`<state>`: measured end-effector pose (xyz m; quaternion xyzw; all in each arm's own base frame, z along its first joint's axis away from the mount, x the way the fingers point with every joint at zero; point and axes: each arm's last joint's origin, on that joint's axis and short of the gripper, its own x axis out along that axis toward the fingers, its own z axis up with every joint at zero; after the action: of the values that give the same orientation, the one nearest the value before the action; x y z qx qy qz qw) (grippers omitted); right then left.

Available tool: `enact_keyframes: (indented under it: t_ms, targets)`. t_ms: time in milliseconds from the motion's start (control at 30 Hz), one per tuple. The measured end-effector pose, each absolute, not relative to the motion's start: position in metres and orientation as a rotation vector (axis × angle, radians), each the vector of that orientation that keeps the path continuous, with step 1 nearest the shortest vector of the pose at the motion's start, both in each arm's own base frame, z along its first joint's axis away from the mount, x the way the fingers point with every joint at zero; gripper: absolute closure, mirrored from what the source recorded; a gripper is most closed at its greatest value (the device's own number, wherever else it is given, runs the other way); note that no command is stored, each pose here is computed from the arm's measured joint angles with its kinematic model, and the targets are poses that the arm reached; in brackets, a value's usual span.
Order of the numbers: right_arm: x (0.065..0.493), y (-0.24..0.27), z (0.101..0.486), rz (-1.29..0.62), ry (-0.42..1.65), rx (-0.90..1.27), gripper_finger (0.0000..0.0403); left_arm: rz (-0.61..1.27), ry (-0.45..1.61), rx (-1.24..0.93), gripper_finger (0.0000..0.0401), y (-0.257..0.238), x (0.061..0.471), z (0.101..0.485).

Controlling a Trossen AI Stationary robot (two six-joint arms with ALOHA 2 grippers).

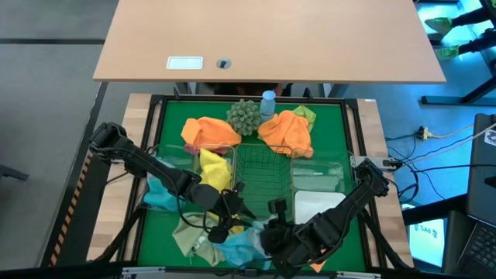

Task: Sort microfiber towel by color & place in baskets
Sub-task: Put the bottom right light blue microfiber cloth into the left transparent bin

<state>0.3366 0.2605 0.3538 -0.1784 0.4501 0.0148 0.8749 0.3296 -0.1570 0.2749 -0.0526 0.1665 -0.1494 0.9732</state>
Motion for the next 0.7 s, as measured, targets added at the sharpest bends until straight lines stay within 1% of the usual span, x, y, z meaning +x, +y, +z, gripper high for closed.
enact_keyframes:
  t_ms: [100,300,467,567,700]
  targets:
    - [0.3382,0.2614,0.3549,0.035,0.916,-0.389,0.0387,-0.302,0.336,-0.106,0.0293,-0.157,0.3296,0.2749]
    - [0.3407,0.2596,0.3572,-0.053,0.851,-0.438,0.0386,-0.3,0.334,-0.106,0.0293,-0.1569,0.3297,0.275]
    - [0.3412,0.2599,0.3578,-0.054,0.84,-0.458,0.0386,-0.3,0.332,-0.107,0.0296,-0.157,0.3297,0.2752]
    - [0.3421,0.2606,0.3584,-0.052,0.829,-0.448,0.0386,-0.304,0.319,-0.111,0.0319,-0.1573,0.33,0.2766]
    - [0.3422,0.2607,0.3585,-0.052,0.828,-0.444,0.0386,-0.307,0.306,-0.116,0.0381,-0.1571,0.3307,0.2777]
